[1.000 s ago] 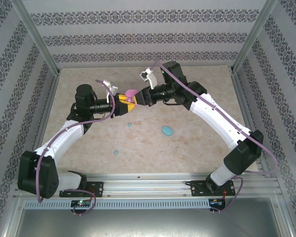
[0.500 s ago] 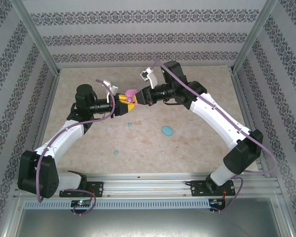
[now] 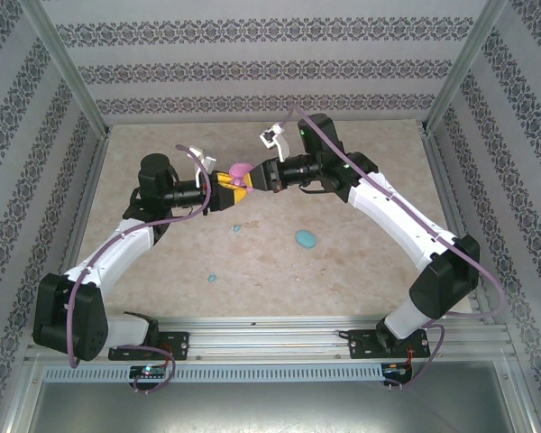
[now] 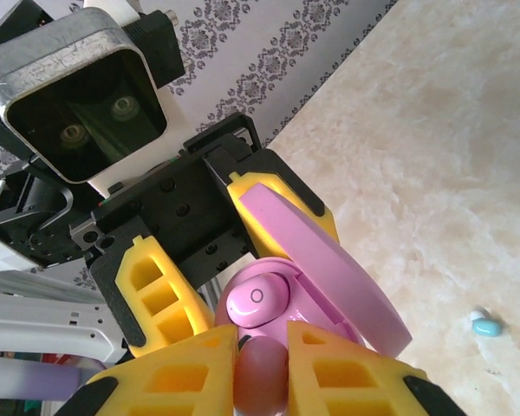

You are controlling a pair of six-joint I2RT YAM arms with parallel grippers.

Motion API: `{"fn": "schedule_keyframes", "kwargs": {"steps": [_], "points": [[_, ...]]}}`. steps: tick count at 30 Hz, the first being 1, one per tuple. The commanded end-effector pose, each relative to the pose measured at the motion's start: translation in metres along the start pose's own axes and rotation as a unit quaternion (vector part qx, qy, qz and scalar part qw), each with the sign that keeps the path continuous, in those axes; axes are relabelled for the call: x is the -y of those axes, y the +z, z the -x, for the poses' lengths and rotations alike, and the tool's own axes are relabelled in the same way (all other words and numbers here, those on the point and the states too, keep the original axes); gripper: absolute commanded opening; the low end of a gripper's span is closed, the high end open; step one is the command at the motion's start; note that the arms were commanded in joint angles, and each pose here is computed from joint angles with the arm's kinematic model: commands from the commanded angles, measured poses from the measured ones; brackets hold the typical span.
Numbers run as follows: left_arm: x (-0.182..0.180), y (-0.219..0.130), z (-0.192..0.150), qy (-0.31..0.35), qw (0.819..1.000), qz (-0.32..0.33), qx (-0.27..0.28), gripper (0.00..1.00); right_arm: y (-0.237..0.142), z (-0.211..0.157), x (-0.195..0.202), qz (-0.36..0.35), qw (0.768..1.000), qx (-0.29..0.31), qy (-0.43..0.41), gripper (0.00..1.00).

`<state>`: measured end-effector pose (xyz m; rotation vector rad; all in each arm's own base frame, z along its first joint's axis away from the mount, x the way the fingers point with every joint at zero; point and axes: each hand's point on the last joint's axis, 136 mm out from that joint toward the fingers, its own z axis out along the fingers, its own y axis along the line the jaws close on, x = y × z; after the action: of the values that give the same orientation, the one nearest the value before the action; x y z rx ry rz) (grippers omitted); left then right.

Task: Insert wireless bluetooth earbuds into charging case

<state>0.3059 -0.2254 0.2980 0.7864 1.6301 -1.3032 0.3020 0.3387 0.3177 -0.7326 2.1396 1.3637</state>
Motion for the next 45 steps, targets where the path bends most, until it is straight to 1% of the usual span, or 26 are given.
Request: {"fn": "schedule_keyframes", "kwargs": {"steps": [1, 9, 19, 25, 33, 38, 45], "points": [[0.022, -0.002, 0.020, 0.056, 0.997, -0.043, 0.016, 0.00, 0.000, -0.011, 0.022, -0.039, 0.999, -0.010, 0.010, 0.20], [0.024, -0.002, 0.022, 0.058, 0.997, -0.045, 0.017, 0.00, -0.001, -0.006, 0.021, -0.046, 0.999, -0.010, 0.003, 0.32], [0.023, -0.002, 0.020, 0.057, 0.997, -0.044, 0.017, 0.00, -0.010, 0.007, 0.011, -0.061, 0.998, 0.004, -0.012, 0.37], [0.023, -0.002, 0.021, 0.058, 0.997, -0.043, 0.018, 0.00, -0.015, 0.013, 0.003, -0.058, 0.998, 0.013, -0.018, 0.42], [0.024, -0.003, 0.019, 0.058, 0.997, -0.043, 0.018, 0.00, -0.029, 0.025, -0.014, -0.059, 0.997, 0.040, -0.024, 0.42], [0.025, -0.003, 0.020, 0.061, 0.997, -0.044, 0.018, 0.00, -0.035, 0.026, -0.015, -0.070, 0.996, 0.048, -0.022, 0.42], [0.030, -0.006, 0.023, 0.084, 0.995, -0.038, 0.026, 0.00, -0.053, 0.050, -0.010, -0.086, 0.992, 0.097, 0.012, 0.42]]}}
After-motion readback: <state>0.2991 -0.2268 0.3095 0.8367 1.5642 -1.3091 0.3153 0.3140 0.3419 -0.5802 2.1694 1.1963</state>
